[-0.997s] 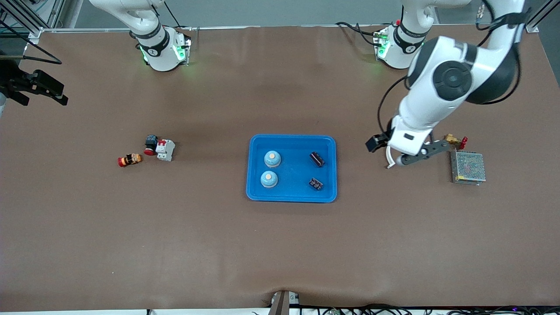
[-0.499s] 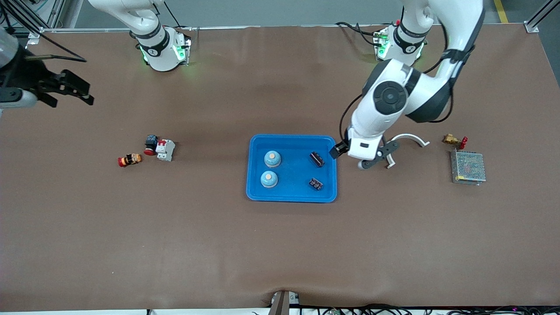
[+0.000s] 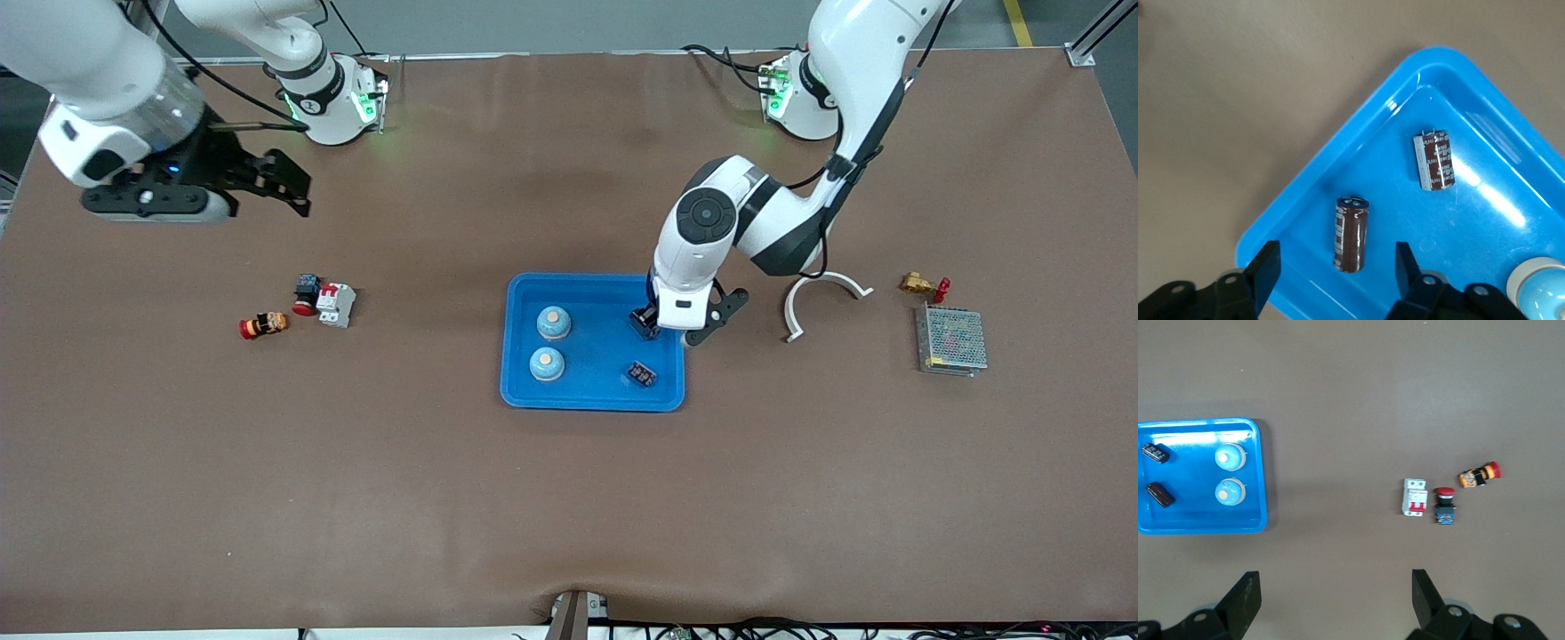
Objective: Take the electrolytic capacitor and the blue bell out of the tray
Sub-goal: 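Grasp the capacitor with the left gripper while the right gripper approaches the tray, then place the capacitor by the white arc while the right gripper grasps a bell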
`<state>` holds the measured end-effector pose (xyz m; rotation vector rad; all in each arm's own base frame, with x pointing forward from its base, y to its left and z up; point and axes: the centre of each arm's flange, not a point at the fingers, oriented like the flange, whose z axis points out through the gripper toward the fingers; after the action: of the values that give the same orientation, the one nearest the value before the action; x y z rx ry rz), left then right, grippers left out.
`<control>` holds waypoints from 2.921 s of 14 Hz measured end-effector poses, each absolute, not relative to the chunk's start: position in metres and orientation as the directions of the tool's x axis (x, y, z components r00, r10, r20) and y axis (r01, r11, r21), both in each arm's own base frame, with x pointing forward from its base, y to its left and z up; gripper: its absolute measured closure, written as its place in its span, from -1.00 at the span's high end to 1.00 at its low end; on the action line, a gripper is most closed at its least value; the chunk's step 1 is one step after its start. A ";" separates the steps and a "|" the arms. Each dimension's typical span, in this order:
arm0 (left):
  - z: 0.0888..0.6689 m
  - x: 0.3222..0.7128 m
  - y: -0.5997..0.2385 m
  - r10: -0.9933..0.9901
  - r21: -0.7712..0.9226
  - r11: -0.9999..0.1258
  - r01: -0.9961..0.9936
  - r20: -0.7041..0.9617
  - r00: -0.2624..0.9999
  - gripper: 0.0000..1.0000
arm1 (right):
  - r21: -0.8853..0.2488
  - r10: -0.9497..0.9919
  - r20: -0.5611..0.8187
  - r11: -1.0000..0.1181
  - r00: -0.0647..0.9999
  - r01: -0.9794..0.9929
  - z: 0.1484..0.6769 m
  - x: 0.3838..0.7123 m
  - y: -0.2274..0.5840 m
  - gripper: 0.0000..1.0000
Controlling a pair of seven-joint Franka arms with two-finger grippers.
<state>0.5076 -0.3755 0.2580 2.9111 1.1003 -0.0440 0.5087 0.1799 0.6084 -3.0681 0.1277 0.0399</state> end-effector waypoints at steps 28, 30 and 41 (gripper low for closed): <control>0.243 0.513 -0.393 0.656 0.036 -0.754 0.656 -0.014 0.754 -0.38 | -0.079 -0.115 -0.005 -0.990 0.993 -0.115 0.402 0.543 0.373 1.00; 0.286 0.526 -0.385 0.626 0.020 -0.780 0.626 0.021 0.779 -0.38 | -0.078 -0.102 -0.004 -0.992 0.995 -0.102 0.387 0.542 0.382 1.00; 0.343 0.607 -0.176 0.414 -0.091 -0.906 0.413 0.011 0.910 -0.38 | -0.076 -0.048 0.003 -0.996 0.999 -0.048 0.302 0.530 0.427 1.00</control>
<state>0.6072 -0.1764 0.3433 3.1598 0.6849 -0.0132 0.5295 0.4273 0.3025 -3.0651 0.0737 -0.0081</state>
